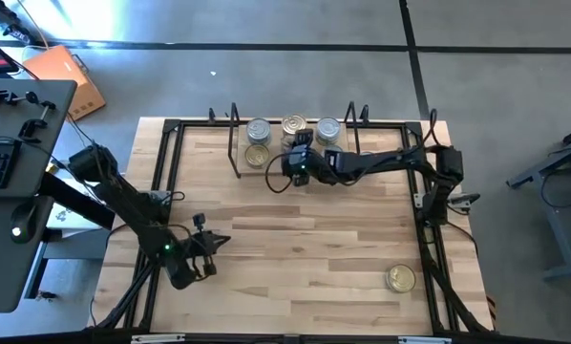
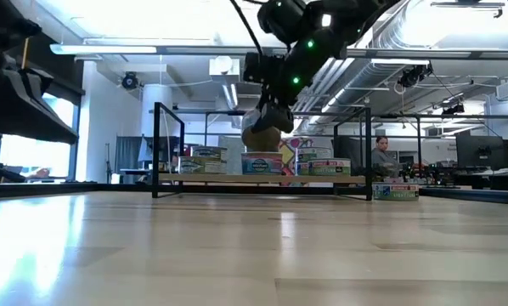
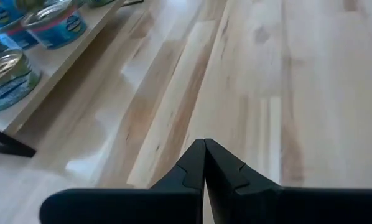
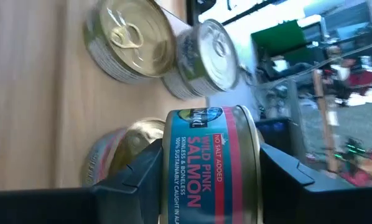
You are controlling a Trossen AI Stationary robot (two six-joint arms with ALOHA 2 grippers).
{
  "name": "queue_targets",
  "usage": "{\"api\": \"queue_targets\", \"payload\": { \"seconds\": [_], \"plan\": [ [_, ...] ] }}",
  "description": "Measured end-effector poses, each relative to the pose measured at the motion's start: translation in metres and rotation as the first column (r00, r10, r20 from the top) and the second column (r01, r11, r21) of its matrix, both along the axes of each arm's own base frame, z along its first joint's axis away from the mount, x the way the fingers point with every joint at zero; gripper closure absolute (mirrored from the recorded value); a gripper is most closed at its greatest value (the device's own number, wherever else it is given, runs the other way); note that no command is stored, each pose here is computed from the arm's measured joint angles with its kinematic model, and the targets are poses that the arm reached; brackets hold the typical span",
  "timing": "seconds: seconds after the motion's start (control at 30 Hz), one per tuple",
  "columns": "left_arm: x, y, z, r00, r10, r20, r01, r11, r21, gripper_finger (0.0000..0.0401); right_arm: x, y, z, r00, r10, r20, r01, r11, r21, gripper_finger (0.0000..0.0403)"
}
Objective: Stack canned seafood by type on shelf
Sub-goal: Stack the blue tuna can on top of the blue tuna can on the back of the shelf
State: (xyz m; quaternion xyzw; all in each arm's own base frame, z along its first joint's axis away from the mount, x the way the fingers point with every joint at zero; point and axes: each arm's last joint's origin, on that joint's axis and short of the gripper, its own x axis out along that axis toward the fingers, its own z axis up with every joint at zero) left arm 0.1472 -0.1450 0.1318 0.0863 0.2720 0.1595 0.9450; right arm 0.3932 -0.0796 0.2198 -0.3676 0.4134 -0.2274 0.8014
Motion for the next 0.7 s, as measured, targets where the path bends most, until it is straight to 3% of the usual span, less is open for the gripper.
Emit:
{"api": "queue_targets", "payload": {
  "seconds": [0.37,0.57,0.7],
  "plan": [
    [0.0026,-0.0025,0.0039,0.999,-0.033,0.024,0.033,0.999,0.009,0.0401,0.0013,0.0001,-0.0095,0.999,-0.049,0.008,0.048,0.998,0.041,0.0224],
    [0.0027,-0.0026,0.0039,0.999,-0.033,0.025,0.033,0.999,0.008,0.0401,0.0012,0.0036,-0.0113,0.999,-0.037,0.004,0.037,0.997,0.061,0.0128],
    [0.0026,-0.0026,0.0039,0.999,-0.033,0.025,0.033,0.999,0.008,0.0401,0.0018,0.0075,-0.0105,1.0,-0.028,0.005,0.028,0.998,0.058,0.0103]
  ]
}}
